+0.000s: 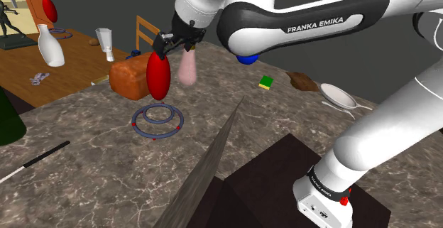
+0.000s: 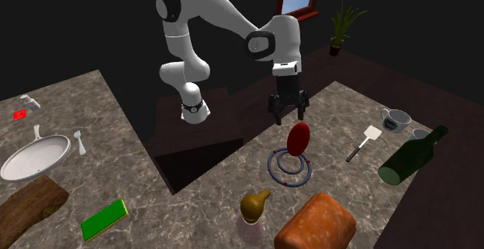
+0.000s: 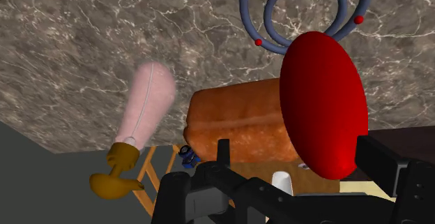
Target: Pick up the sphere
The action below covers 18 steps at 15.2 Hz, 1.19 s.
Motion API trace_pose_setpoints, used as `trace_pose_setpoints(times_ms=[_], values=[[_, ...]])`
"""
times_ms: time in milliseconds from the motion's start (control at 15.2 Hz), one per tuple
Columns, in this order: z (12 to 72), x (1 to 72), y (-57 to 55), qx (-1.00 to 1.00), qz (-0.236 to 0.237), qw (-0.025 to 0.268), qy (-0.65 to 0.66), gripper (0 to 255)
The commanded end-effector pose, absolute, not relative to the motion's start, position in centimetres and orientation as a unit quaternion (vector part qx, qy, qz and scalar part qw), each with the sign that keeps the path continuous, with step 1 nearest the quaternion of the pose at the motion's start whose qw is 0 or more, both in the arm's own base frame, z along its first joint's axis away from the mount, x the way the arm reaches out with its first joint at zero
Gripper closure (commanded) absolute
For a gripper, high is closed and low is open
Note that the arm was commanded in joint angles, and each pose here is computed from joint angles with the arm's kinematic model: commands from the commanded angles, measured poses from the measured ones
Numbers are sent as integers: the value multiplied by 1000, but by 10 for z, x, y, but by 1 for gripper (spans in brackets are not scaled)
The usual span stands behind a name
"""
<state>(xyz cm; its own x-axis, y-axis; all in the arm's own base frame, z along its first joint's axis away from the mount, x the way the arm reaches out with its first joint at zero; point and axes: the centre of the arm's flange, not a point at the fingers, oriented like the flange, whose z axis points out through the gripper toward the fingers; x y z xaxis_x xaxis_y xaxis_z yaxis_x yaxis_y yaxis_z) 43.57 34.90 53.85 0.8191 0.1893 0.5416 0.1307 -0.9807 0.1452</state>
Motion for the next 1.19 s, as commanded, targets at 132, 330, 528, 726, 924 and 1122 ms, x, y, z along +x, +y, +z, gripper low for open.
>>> trace_pose_setpoints(times_ms=[132, 330, 528, 726, 924, 1122], values=[[533, 455, 392, 938, 328, 57, 92, 0], [517, 455, 392, 938, 328, 57, 92, 0], [502, 455, 392, 938, 328, 57, 92, 0], [493, 455, 392, 938, 328, 57, 92, 0], [493, 455, 392, 938, 328, 57, 92, 255], [493, 455, 391, 938, 328, 57, 92, 255]])
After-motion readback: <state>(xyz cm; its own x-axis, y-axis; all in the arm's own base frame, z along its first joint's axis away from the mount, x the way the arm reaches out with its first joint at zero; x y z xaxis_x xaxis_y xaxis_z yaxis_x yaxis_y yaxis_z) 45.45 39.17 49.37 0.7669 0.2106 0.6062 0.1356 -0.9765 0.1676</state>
